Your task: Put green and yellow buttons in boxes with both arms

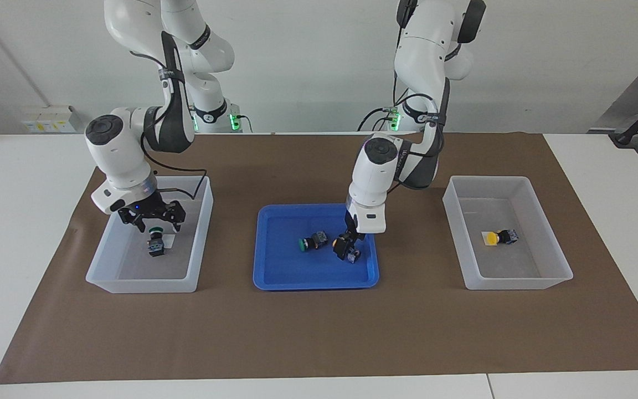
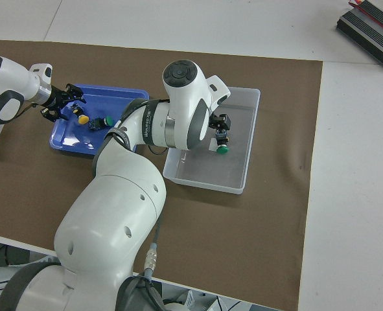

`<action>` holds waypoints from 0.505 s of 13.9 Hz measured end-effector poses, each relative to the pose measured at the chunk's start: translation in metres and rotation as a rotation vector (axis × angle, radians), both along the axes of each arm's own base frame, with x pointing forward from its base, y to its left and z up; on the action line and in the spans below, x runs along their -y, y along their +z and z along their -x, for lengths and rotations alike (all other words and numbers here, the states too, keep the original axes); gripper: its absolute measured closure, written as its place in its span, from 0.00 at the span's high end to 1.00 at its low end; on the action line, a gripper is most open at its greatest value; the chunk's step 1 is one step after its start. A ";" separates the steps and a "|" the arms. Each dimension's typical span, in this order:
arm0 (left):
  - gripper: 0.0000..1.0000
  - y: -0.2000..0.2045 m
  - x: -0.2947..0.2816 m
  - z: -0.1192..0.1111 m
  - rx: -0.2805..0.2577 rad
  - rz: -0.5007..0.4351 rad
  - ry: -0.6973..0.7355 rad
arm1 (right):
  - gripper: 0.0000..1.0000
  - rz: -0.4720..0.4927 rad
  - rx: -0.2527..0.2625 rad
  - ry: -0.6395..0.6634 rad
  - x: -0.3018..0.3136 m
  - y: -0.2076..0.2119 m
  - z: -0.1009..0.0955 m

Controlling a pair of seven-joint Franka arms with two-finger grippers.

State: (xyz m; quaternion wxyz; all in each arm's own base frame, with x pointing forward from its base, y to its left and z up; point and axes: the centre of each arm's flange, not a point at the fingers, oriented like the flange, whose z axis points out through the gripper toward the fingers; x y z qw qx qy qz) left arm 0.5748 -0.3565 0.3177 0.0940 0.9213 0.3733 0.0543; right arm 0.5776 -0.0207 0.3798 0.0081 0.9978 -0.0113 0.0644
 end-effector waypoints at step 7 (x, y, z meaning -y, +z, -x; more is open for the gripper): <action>0.61 -0.009 0.006 0.008 0.016 0.012 0.002 | 1.00 -0.012 -0.028 -0.055 -0.007 0.134 0.013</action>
